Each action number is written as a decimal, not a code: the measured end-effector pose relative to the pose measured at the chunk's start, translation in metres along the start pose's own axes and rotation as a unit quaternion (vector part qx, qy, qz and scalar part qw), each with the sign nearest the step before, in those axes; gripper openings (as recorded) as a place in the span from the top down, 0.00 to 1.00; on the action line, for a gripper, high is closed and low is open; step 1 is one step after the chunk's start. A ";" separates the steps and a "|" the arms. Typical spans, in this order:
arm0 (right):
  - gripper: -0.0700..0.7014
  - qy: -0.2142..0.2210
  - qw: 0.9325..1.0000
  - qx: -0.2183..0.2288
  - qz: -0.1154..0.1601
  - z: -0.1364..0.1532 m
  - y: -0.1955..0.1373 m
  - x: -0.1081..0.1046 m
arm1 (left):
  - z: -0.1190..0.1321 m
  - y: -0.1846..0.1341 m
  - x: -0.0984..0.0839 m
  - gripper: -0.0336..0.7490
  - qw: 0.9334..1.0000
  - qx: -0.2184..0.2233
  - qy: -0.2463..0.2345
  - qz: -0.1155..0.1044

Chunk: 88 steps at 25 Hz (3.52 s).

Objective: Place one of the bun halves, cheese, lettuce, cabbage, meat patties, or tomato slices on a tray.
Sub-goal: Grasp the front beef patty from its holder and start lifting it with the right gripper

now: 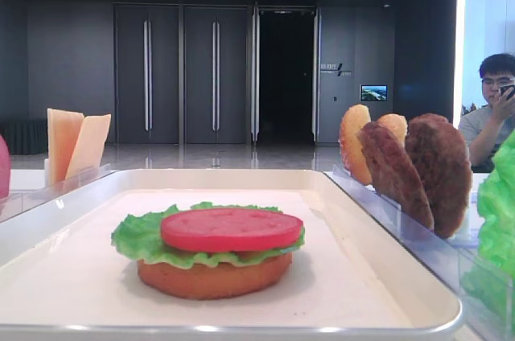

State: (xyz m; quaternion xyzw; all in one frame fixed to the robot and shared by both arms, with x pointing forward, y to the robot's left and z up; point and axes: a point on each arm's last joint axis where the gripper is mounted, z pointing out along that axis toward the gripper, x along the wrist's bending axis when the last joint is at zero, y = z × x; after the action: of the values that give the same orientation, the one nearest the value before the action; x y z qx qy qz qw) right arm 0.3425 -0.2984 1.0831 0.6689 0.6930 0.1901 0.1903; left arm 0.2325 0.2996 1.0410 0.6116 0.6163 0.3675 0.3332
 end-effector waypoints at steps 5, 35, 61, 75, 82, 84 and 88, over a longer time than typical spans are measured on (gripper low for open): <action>0.46 0.006 0.999 0.047 -0.004 0.016 0.042 -0.001 | 0.000 0.000 0.000 0.50 1.000 0.000 0.001 -0.001; 0.45 0.096 0.987 0.107 -0.075 0.043 0.104 0.108 | 0.000 0.000 0.000 0.52 1.000 0.000 0.001 -0.001; 0.37 0.116 0.984 0.124 -0.058 0.100 0.119 0.180 | 0.000 0.000 0.000 0.52 1.000 0.000 0.001 -0.002; 0.37 0.109 0.980 0.157 -0.057 0.134 0.114 0.192 | 0.000 0.000 0.000 0.52 1.000 0.000 0.001 -0.002; 0.37 0.099 0.982 0.149 -0.067 0.142 0.115 0.192 | 0.000 0.000 0.000 0.52 1.000 0.000 0.001 -0.002; 0.37 0.099 0.982 0.146 -0.067 0.142 0.116 0.193 | 0.000 0.000 0.000 0.52 1.000 0.000 0.001 -0.002; 0.37 0.101 0.982 0.143 -0.067 0.143 0.116 0.193 | 0.000 0.000 0.000 0.52 1.000 0.000 0.001 -0.002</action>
State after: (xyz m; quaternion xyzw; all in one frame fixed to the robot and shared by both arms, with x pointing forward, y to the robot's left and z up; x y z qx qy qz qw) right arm 0.5095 -0.1003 1.0194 0.6187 0.7719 0.1423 0.0339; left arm 0.2324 0.2998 1.0410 0.6099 0.6180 0.3675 0.3331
